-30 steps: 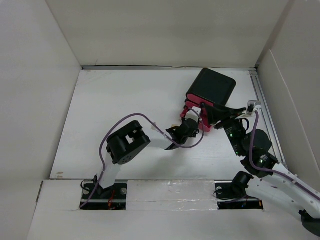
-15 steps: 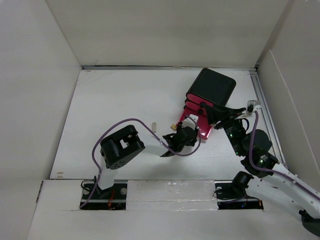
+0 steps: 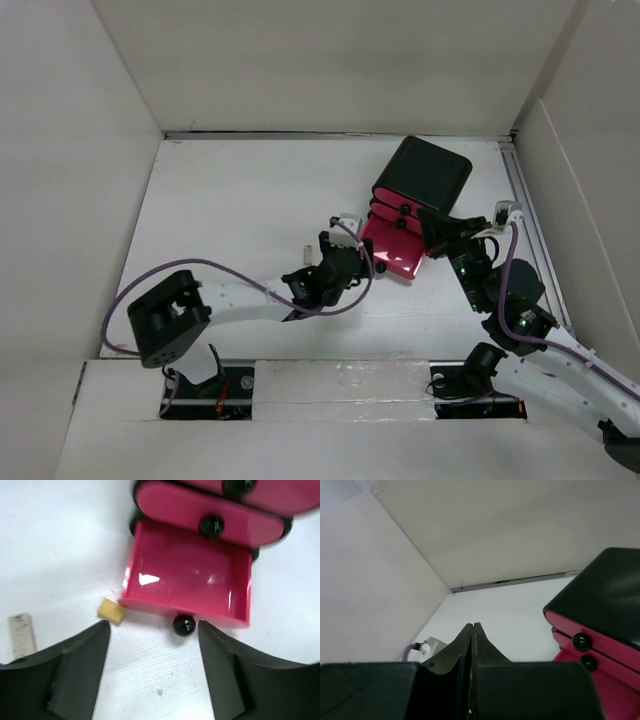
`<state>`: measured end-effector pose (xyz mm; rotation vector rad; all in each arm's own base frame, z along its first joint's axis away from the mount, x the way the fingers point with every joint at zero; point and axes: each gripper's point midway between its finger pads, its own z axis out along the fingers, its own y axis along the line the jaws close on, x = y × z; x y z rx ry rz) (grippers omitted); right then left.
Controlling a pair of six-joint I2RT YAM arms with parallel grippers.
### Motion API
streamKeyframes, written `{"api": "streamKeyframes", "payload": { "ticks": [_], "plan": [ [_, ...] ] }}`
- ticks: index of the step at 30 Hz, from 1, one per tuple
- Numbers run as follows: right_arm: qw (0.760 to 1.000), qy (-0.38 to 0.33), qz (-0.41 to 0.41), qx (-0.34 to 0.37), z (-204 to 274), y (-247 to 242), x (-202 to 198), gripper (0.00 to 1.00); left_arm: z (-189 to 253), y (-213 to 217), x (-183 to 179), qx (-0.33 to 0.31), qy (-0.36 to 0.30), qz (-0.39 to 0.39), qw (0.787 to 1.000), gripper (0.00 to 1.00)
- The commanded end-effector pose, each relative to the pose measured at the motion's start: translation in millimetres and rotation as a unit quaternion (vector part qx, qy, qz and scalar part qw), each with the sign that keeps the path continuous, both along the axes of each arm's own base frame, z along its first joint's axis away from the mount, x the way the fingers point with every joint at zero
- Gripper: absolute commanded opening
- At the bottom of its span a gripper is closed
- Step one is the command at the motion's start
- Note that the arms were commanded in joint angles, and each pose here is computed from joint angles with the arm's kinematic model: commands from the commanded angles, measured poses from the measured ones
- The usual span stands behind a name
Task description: Organize the desk
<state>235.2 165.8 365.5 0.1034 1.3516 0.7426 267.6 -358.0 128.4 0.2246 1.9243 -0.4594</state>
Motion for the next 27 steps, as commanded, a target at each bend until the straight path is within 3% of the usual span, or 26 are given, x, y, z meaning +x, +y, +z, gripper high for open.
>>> {"api": "streamKeyframes", "payload": {
  "ticks": [1, 3, 6, 7, 9, 12, 13, 14, 22, 27],
  "plan": [
    [0.999, -0.022, -0.005, 0.028, 17.1, -6.7, -2.7, 0.00, 31.6, 48.6, 15.1, -0.051, -0.026, 0.099, 0.993, 0.62],
    [0.999, -0.027, -0.003, 0.033, 22.5, -9.5, -5.9, 0.00, 14.8, 78.5, 30.3, -0.056, 0.012, 0.141, 0.988, 0.53],
    [0.998, -0.035, 0.003, 0.043, 30.1, -16.9, -15.4, 0.01, -15.0, 119.9, 41.4, -0.052, 0.069, 0.194, 0.977, 0.50],
    [0.998, -0.037, 0.001, 0.048, 30.5, -20.1, -17.4, 0.10, -22.8, 130.9, 39.4, -0.047, 0.078, 0.206, 0.974, 0.50],
    [0.996, -0.050, -0.006, 0.068, 36.3, -31.7, -24.4, 0.19, -32.9, 142.4, 37.5, -0.036, 0.092, 0.216, 0.972, 0.54],
    [0.995, -0.057, -0.009, 0.079, 35.6, -35.8, -26.8, 0.42, -46.3, 152.3, 38.3, -0.015, 0.112, 0.225, 0.968, 0.54],
    [0.995, -0.056, -0.008, 0.076, 34.7, -34.2, -26.0, 0.55, -53.1, 151.7, 39.0, -0.005, 0.120, 0.228, 0.966, 0.54],
    [0.996, -0.057, -0.004, 0.073, 36.7, -32.2, -26.1, 0.57, -57.7, 152.4, 38.7, 0.004, 0.124, 0.229, 0.965, 0.53],
    [0.998, -0.035, 0.005, 0.046, 26.4, -14.5, -14.1, 0.59, -93.2, 132.5, 47.8, 0.044, 0.147, 0.199, 0.968, 0.50],
    [0.998, -0.036, 0.006, 0.045, 26.1, -13.2, -13.6, 0.59, -101.2, 124.9, 52.4, 0.050, 0.151, 0.190, 0.969, 0.39]
  ]
}}
